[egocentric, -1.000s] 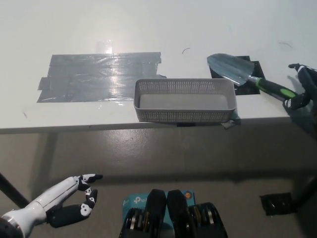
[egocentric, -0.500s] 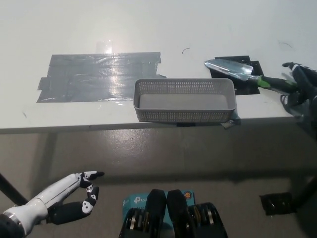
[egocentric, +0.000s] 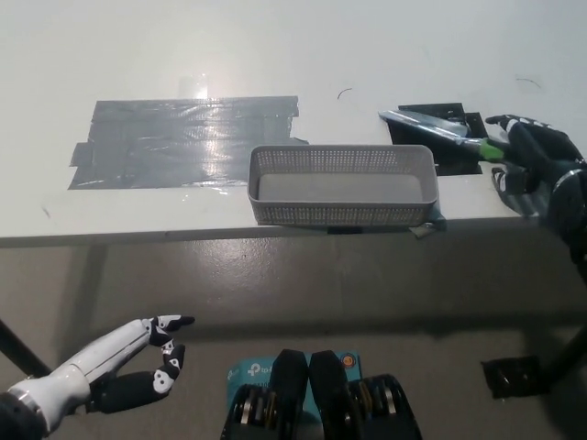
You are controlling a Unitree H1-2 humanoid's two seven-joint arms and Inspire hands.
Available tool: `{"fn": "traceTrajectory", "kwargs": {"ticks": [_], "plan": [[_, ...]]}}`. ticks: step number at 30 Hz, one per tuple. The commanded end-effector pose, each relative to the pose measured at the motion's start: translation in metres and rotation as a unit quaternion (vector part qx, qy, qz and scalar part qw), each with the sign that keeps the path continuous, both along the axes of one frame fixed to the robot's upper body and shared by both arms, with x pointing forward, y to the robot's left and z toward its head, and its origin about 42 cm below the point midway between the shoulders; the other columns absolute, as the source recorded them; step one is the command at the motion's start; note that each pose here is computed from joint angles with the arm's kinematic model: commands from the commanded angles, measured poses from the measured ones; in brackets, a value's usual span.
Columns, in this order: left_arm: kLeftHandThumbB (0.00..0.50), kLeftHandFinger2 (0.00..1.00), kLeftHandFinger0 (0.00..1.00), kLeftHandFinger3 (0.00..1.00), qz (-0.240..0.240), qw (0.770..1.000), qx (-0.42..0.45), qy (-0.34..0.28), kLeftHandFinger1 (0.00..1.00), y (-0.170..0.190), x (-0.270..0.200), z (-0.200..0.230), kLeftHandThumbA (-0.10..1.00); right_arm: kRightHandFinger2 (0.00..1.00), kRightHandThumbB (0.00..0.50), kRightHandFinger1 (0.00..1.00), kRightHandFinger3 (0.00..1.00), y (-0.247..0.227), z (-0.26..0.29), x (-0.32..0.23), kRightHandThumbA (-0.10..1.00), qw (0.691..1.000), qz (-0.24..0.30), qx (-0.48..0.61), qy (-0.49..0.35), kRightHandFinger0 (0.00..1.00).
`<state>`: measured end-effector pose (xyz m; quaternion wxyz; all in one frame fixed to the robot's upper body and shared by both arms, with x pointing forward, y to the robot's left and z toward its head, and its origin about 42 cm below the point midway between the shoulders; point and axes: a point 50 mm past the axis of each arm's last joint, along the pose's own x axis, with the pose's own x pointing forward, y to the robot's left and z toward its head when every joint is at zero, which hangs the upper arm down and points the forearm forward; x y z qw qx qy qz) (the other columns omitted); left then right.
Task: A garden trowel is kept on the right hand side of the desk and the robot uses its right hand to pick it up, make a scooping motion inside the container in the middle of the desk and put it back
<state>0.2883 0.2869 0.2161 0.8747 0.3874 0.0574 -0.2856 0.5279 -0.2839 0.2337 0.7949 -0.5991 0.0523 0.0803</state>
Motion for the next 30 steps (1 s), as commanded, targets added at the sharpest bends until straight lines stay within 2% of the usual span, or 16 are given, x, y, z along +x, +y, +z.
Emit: {"fn": "traceTrajectory", "kwargs": {"ticks": [1,5,9,13,15,16,17,24,26,30], "plan": [[0.369,1.00,1.00,1.00,-0.006,1.000,0.010,-0.014,1.00,-0.001,0.005,0.012,1.00,1.00,0.474,1.00,1.00,-0.021,0.046,0.015,0.58,0.999,-0.006,-0.033,-0.035,1.00],[0.378,1.00,1.00,1.00,-0.007,1.000,0.014,-0.017,1.00,0.000,0.006,0.014,1.00,1.00,0.460,1.00,1.00,-0.041,0.041,0.019,0.55,0.999,-0.028,-0.043,-0.018,1.00],[0.341,1.00,1.00,1.00,-0.010,1.000,0.007,-0.015,1.00,-0.002,0.006,0.015,1.00,1.00,0.480,1.00,1.00,-0.050,0.038,0.021,0.57,0.998,-0.040,-0.049,-0.004,1.00],[0.344,1.00,1.00,1.00,-0.014,1.000,0.009,-0.014,1.00,-0.004,0.007,0.015,1.00,1.00,0.469,1.00,1.00,-0.050,0.036,0.024,0.55,0.997,-0.050,-0.048,0.014,1.00],[0.350,1.00,1.00,1.00,-0.013,1.000,0.013,-0.015,1.00,-0.004,0.006,0.014,1.00,1.00,0.486,1.00,1.00,-0.040,0.033,0.029,0.54,0.997,-0.050,-0.051,0.022,1.00],[0.336,1.00,1.00,1.00,-0.013,1.000,0.011,-0.015,1.00,-0.004,0.006,0.014,1.00,1.00,0.494,1.00,1.00,-0.037,0.032,0.029,0.55,0.997,-0.049,-0.052,0.023,1.00],[0.342,1.00,1.00,1.00,-0.014,1.000,0.008,-0.013,1.00,-0.004,0.005,0.014,1.00,1.00,0.499,1.00,1.00,-0.026,0.031,0.031,0.57,0.998,-0.033,-0.054,0.020,1.00],[0.343,1.00,1.00,1.00,-0.018,1.000,0.012,-0.020,1.00,-0.006,0.006,0.018,1.00,1.00,0.498,1.00,1.00,0.018,0.040,0.035,0.58,0.997,0.030,-0.065,0.004,1.00],[0.324,1.00,1.00,1.00,-0.017,1.000,0.012,-0.021,1.00,-0.005,0.006,0.018,1.00,1.00,0.500,1.00,1.00,0.030,0.044,0.038,0.60,0.995,0.053,-0.085,-0.011,1.00],[0.310,1.00,1.00,1.00,-0.016,1.000,0.006,-0.023,1.00,-0.005,0.007,0.020,1.00,1.00,0.500,1.00,1.00,0.040,0.057,0.041,0.57,0.994,0.060,-0.088,-0.015,1.00]]}}
